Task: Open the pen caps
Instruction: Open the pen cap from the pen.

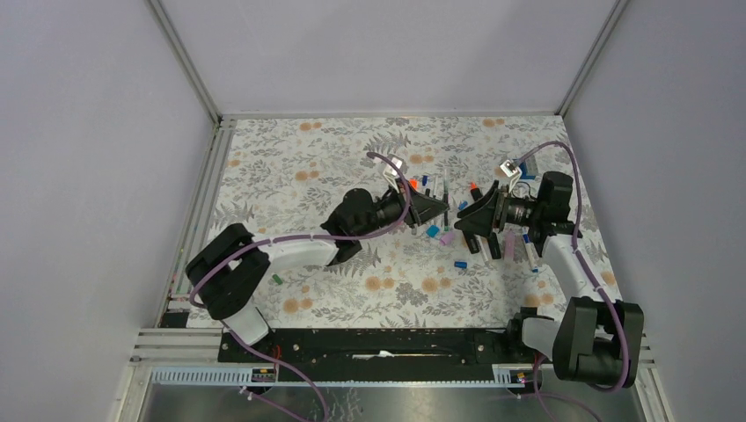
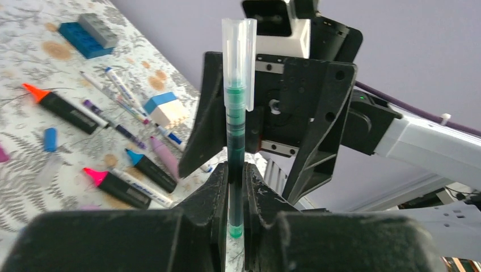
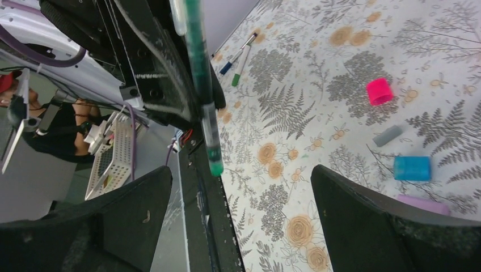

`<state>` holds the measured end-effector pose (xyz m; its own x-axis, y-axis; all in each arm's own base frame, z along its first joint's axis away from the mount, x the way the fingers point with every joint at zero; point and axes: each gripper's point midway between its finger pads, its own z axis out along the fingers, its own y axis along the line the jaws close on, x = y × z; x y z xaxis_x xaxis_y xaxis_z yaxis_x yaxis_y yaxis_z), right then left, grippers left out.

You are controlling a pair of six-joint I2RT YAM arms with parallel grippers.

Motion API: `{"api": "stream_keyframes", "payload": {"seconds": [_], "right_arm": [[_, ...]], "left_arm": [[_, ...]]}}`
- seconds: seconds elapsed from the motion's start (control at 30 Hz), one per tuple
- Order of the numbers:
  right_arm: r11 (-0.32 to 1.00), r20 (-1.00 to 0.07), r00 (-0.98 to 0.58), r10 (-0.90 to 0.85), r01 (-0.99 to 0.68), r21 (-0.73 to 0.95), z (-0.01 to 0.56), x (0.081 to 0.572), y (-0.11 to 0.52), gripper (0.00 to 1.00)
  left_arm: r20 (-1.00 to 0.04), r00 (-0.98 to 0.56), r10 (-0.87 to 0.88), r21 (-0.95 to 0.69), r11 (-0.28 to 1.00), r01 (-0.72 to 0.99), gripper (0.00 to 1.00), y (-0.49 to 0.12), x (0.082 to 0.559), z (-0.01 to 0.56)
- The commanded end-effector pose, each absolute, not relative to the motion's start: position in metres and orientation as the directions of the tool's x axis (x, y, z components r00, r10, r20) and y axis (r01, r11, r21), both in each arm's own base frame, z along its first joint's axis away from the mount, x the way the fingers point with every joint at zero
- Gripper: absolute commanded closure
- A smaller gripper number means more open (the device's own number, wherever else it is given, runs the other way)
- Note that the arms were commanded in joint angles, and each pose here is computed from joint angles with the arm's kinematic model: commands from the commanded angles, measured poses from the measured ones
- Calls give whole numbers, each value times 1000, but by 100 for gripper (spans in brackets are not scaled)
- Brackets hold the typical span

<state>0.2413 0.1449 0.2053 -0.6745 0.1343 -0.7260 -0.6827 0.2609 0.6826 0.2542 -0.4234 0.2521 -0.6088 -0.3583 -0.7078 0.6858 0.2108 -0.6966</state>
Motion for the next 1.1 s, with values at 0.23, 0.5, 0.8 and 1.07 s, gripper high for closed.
{"api": "stream_keyframes", "payload": {"seconds": [0.23, 0.5, 0.8, 1.07], "right_arm": [[183, -731, -676, 91, -711, 679, 212, 235, 166, 24], [160, -737, -671, 80, -722, 674, 213, 231, 170, 76], [115, -767, -640, 50, -759, 641, 211, 221, 170, 100], [99, -779, -627, 37, -773, 627, 205, 215, 170, 100]], "left_arm": [[-690, -566, -452, -660, 70, 748, 100, -448, 240, 300], [-686, -568, -455, -662, 66, 746, 100, -451, 239, 299], [-696, -543, -470, -667, 143, 731, 59, -438, 248, 302], [-689, -546, -477, -687, 188, 702, 23, -402, 274, 313]]}}
